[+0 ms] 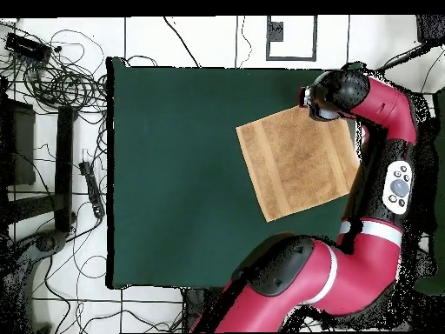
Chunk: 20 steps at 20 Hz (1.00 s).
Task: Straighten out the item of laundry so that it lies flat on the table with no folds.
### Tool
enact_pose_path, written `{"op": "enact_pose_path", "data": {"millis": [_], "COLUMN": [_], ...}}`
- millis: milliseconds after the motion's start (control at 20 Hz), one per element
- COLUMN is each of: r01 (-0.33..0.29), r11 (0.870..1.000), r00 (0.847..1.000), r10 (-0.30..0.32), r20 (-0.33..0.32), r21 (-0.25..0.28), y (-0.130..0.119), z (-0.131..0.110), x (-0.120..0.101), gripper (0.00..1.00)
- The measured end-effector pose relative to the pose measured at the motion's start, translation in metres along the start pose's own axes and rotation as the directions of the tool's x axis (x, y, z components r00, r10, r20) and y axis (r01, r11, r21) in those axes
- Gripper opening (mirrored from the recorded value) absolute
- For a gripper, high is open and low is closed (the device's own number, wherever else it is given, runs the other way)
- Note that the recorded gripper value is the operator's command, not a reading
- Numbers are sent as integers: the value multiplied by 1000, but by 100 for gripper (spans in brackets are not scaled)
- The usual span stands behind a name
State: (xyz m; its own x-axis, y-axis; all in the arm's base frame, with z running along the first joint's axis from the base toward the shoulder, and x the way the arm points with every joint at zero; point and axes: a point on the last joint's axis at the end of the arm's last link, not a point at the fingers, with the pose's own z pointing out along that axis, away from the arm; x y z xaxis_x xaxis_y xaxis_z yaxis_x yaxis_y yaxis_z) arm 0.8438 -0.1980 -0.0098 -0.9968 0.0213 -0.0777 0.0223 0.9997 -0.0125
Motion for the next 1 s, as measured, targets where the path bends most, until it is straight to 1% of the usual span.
{"op": "enact_pose_path", "data": {"millis": [450, 600, 750, 1000], "r01": [-1, 5, 10, 10], "r11": [1000, 1000, 1000, 1000], "r00": [999, 998, 998, 1000], "r10": [1, -6, -11, -10], "r20": [-34, -62, -55, -9], "r21": [-13, -23, -22, -16], "y": [4, 7, 7, 1], "z": [24, 29, 28, 21], "x": [13, 27, 34, 50], "gripper": [100, 100, 100, 100]}}
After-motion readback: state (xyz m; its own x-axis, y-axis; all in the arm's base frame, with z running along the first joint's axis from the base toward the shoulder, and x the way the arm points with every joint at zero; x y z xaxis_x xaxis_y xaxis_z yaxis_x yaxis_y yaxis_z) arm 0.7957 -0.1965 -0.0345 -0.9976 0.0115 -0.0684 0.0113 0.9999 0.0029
